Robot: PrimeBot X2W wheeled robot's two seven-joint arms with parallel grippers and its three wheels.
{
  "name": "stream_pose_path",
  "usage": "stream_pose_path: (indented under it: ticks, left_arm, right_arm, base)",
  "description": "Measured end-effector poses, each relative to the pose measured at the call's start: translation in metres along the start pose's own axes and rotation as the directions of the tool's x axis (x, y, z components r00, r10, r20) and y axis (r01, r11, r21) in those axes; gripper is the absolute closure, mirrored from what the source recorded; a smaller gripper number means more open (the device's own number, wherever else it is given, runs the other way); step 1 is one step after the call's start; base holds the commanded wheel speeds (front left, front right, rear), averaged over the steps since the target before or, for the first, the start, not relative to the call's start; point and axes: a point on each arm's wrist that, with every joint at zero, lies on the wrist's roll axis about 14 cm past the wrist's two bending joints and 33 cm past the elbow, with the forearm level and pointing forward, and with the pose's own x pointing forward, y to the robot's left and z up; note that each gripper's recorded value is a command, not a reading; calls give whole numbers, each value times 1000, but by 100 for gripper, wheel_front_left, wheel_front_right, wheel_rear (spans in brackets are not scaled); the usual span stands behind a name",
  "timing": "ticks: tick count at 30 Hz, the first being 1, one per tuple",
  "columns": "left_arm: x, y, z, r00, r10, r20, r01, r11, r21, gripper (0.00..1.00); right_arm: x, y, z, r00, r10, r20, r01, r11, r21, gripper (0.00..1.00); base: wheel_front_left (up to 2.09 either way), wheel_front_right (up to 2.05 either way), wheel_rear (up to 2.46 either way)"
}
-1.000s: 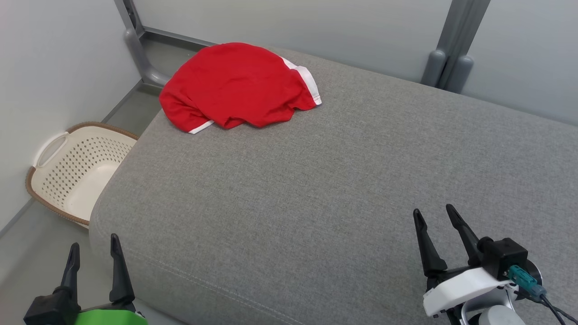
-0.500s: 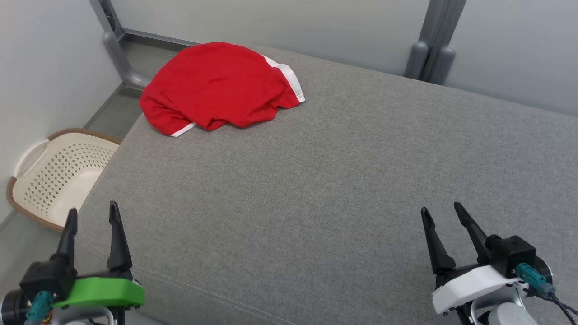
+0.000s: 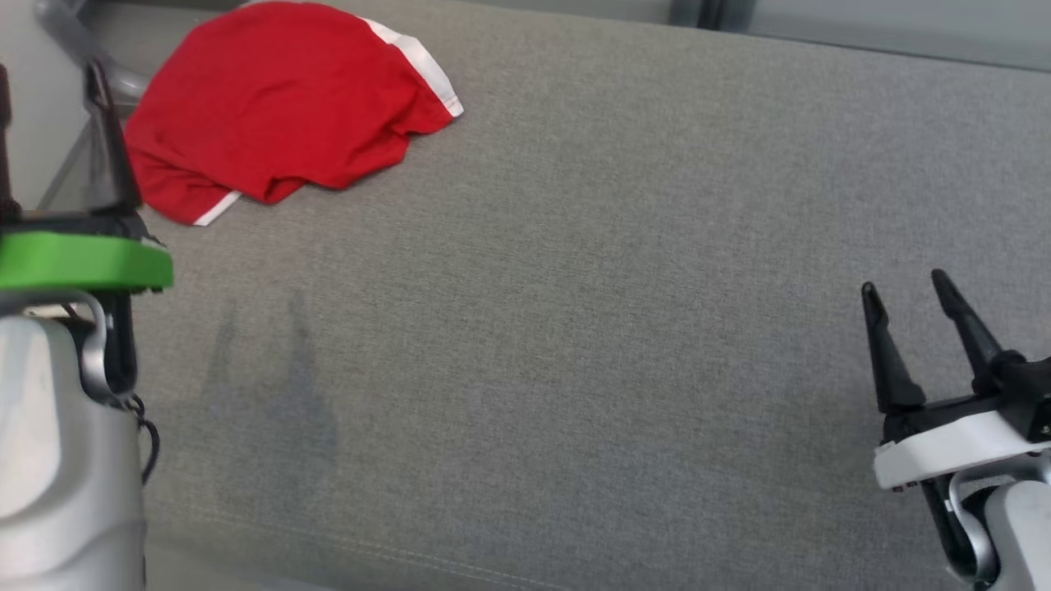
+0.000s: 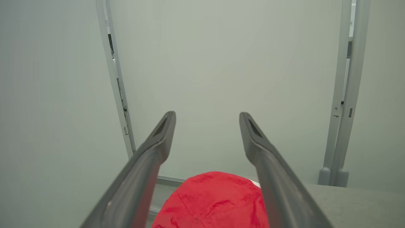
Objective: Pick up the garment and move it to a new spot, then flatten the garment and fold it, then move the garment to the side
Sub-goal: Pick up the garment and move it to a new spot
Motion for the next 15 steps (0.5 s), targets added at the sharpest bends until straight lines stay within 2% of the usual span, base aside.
stream_pose_path:
  ticks: [6, 12, 15]
  left_arm:
    - [71, -22, -14, 999, -46, 8, 46, 999, -5, 0]
    - [118, -43, -69, 994, -69, -89, 66, 997, -32, 0]
    - [129, -51, -112, 980, -77, -184, 73, 997, -29, 0]
  right_arm:
    - [-4, -49, -10, 994, -109, -9, 108, 993, -36, 0]
    - [-16, -88, -23, 978, -206, -39, 202, 976, -83, 0]
    - [-24, -103, -31, 967, -248, -63, 240, 965, -105, 0]
  base:
    - [0, 0, 0]
    - [0, 0, 0]
    - [0, 0, 0]
